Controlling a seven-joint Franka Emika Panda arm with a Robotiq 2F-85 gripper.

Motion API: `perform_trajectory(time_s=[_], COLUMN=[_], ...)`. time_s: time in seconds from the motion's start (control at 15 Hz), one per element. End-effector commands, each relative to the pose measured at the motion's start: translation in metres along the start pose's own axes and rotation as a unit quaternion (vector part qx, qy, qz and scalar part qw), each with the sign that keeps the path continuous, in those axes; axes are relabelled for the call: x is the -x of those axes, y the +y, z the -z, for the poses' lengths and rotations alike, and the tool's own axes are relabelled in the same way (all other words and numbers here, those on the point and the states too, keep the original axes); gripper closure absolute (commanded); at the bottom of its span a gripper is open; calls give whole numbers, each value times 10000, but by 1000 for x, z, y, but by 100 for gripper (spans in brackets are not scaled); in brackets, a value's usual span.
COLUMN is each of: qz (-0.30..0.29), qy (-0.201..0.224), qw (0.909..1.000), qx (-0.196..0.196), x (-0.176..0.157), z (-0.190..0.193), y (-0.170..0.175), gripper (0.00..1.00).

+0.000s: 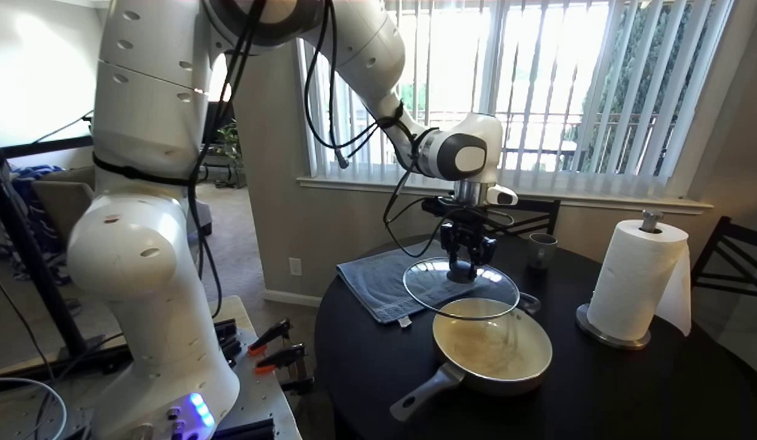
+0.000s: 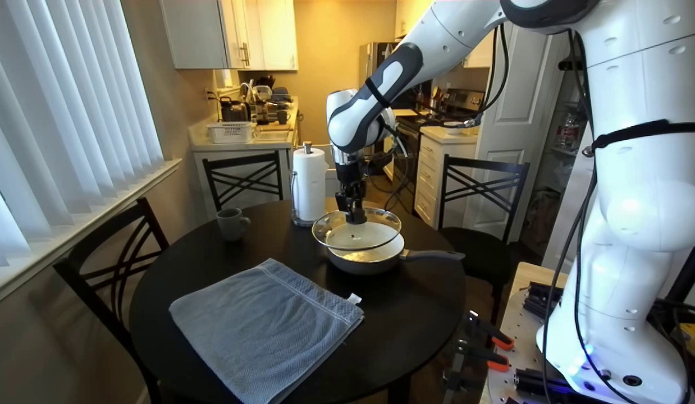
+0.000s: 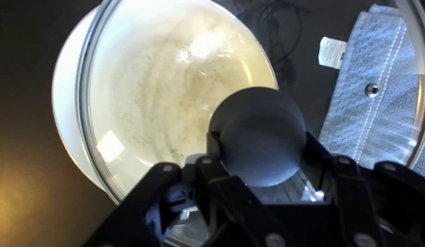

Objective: Put the lid on the pan

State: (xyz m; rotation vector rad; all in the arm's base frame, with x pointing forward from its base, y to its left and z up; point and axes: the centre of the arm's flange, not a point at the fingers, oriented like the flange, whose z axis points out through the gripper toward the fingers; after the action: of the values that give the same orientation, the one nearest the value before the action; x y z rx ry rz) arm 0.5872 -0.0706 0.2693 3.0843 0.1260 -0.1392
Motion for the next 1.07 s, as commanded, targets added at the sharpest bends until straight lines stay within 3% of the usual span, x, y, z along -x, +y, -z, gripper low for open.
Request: perform_trajectory(time_s=[0.0, 0.27, 0.6, 1.0], qz=[-263, -413, -874, -1180], qy=[-147, -310, -236, 245], qw=[9995, 9981, 9936, 9911], qx=[-133, -324, -674, -560], x=[-28, -37, -15, 11], z=[0, -43, -95, -82], y=[24, 43, 64, 64], gripper=[67, 67, 67, 67])
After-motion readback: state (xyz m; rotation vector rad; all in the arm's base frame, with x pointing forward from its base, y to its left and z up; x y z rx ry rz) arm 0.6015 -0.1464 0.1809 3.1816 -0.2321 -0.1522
